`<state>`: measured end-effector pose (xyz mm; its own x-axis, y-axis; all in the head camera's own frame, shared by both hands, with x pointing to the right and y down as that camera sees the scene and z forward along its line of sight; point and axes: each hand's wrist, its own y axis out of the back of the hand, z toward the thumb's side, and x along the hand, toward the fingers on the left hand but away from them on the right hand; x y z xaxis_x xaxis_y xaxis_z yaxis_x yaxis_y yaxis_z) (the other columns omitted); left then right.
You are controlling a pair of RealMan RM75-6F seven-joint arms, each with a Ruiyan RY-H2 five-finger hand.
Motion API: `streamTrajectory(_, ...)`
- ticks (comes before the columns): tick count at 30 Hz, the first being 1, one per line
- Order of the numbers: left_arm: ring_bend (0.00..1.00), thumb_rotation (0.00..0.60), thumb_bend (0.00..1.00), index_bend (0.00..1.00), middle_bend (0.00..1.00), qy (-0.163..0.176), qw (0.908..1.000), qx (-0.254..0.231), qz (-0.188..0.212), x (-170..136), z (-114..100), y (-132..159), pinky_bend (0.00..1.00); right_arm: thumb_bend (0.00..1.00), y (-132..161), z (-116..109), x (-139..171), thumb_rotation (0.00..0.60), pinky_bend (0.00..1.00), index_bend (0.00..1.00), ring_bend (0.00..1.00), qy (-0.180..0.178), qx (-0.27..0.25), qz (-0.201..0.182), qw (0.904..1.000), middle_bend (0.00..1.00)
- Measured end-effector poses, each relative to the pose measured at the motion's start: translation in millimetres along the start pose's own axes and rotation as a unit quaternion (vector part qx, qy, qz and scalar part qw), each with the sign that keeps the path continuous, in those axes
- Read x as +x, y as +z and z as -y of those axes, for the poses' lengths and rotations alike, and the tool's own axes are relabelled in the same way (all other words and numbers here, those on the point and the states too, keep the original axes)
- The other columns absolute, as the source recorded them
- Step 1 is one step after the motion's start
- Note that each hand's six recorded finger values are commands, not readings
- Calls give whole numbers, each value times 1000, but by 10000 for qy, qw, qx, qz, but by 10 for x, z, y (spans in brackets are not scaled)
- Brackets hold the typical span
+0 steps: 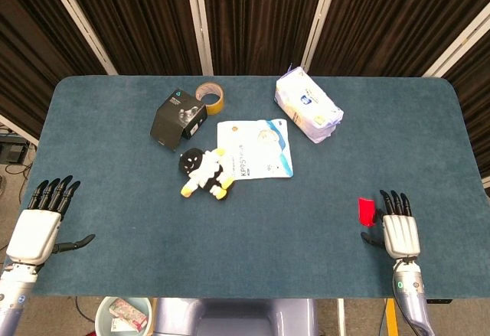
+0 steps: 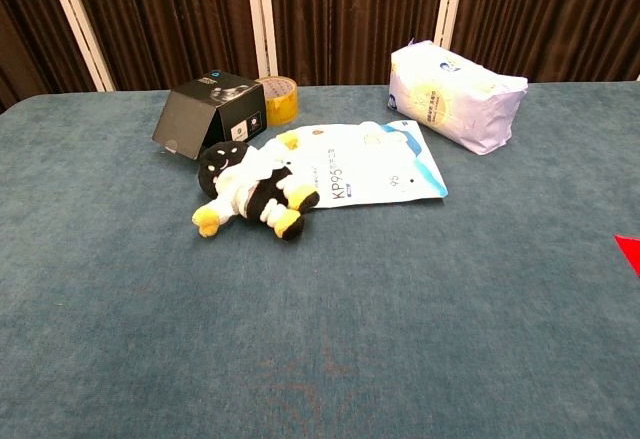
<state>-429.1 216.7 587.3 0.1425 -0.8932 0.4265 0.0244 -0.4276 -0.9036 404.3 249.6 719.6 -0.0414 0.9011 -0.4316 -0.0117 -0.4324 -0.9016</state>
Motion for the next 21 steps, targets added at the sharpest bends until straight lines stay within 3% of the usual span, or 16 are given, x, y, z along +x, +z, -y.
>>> streamTrajectory(21,0,391,12,0,0,-60,9999,38,-92,48,38,-28,0,154,74,56,-160,600,0,553,0,5,39,-87,10000,92)
